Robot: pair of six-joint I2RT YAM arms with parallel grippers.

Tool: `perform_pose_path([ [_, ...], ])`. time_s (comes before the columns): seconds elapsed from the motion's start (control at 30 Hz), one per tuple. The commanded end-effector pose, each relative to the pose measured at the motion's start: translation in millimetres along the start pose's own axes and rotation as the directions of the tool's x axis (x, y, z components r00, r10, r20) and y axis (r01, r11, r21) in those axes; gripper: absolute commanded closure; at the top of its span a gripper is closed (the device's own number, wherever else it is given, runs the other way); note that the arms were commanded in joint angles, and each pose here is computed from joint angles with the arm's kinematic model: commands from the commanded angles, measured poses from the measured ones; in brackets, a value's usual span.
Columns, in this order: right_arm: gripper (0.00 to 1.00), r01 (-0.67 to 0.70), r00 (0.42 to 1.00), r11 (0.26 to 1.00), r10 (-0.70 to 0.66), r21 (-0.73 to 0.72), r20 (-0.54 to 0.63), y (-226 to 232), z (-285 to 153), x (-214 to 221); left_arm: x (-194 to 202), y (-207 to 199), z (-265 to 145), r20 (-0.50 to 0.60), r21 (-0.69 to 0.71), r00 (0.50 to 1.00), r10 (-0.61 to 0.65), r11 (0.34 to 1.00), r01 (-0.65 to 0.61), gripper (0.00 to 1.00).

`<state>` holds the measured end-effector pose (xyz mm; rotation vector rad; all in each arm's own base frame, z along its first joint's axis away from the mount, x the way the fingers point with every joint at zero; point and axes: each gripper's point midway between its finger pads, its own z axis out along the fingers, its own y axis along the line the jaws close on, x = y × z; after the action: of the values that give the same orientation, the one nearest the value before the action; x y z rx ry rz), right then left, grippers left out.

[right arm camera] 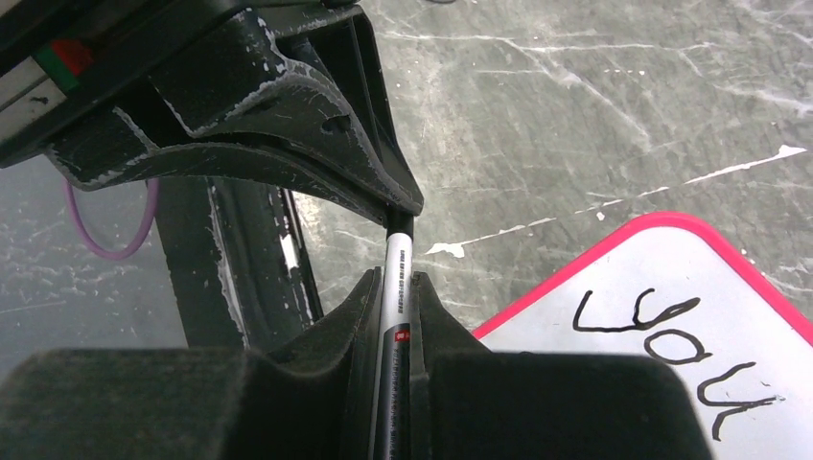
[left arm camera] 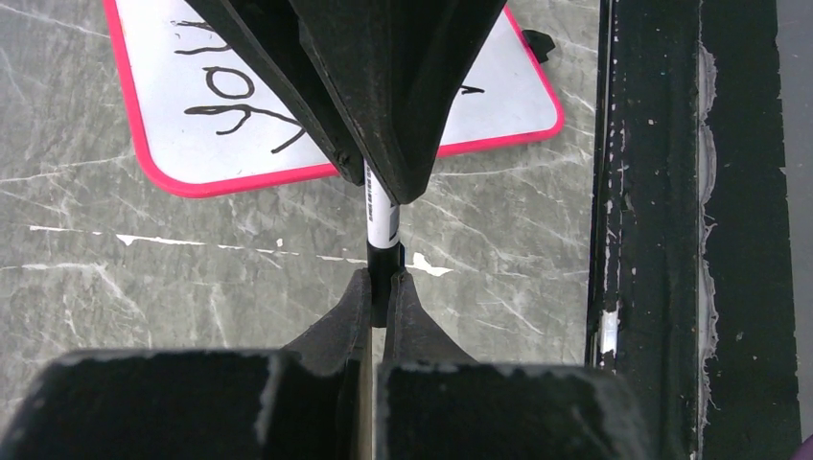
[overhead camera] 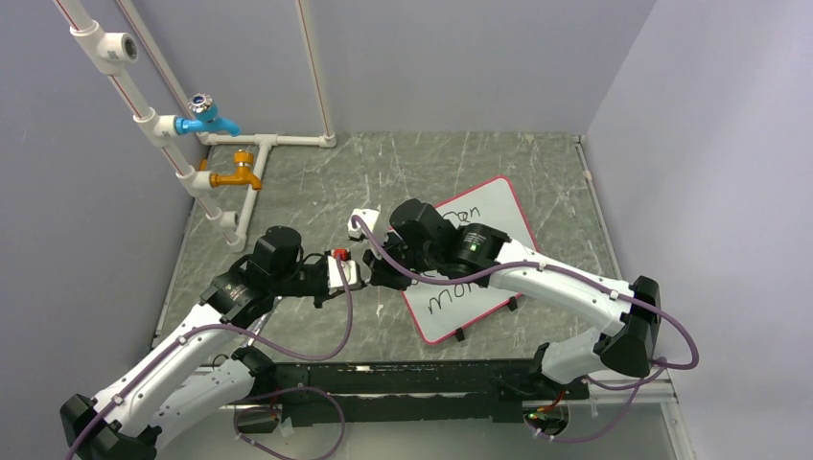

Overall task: Write a sentence on the whiteboard
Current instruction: Insert the whiteboard marker without the cap into the pen cap.

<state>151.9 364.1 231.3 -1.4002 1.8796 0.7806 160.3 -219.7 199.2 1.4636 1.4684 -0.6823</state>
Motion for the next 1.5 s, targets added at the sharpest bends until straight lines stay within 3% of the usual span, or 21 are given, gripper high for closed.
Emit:
perform_pose_path([
  [0.0,1.0,0.025,0.997,0.999,-0.022,-0.042,0.076,17.1,4.5,-22.0,-66.2,22.1,-5.5,0.213,-0.086,0.959,0.187,0.981,-0.173,1.0],
  [0.07,1.0,0.023,0.996,0.999,-0.02,-0.027,0.083,15.7,-0.9,-22.3,-65.4,23.5,-6.1,0.207,-0.093,0.961,0.185,0.981,-0.169,0.99],
  [0.27,1.0,0.015,0.995,1.0,-0.015,0.008,0.102,12.9,-15.7,-26.5,-57.3,27.9,-5.1,0.172,-0.107,0.971,0.165,0.983,-0.148,0.7],
  [0.4,1.0,0.013,0.994,1.0,-0.014,0.01,0.105,13.6,-21.5,-28.8,-55.9,27.6,-6.1,0.168,-0.109,0.972,0.163,0.983,-0.146,0.63],
  [0.57,1.0,0.012,0.993,1.0,-0.014,0.013,0.117,14.1,-25.6,-31.9,-52.7,26.8,-3.5,0.158,-0.092,0.977,0.142,0.987,-0.128,0.66],
  [0.77,1.0,0.007,0.989,1.0,-0.009,0.014,0.151,14.9,-29.1,-36.6,-53.1,25.1,0.0,0.155,-0.061,0.981,0.118,0.992,-0.11,0.99],
  [0.9,0.99,-0.01,0.986,1.0,0.005,0.029,0.169,12.6,-30.7,-40.4,-56.4,24.4,-0.8,0.17,-0.061,0.979,0.111,0.993,-0.102,1.0],
  [1.03,0.62,-0.036,0.981,0.995,0.018,0.094,0.192,2.6,-39.6,-48.7,-56.6,30.7,-1.7,0.17,-0.096,0.981,0.097,0.992,-0.081,1.0],
  [1.1,0.48,-0.046,0.977,0.989,0.015,0.144,0.213,-5.1,-47.4,-53.8,-57.0,33.1,-2.4,0.167,-0.106,0.982,0.087,0.992,-0.07,1.0],
  [1.17,0.24,-0.095,0.966,0.978,0.046,0.188,0.253,-11.9,-57.2,-59.8,-57.7,36.5,-3.4,0.165,-0.121,0.983,0.074,0.991,-0.055,1.0],
  [1.27,0.14,-0.168,0.946,0.94,0.069,0.298,0.317,-31.4,-75.8,-63.9,-59.3,41.2,-4.4,0.17,-0.143,0.984,0.053,0.989,-0.029,1.0],
  [1.47,0.07,-0.332,0.889,0.827,0.113,0.454,0.445,-62.2,-114.0,-61.3,-60.0,64.8,-7.7,0.157,-0.243,0.986,-0.056,0.965,0.094,1.0],
])
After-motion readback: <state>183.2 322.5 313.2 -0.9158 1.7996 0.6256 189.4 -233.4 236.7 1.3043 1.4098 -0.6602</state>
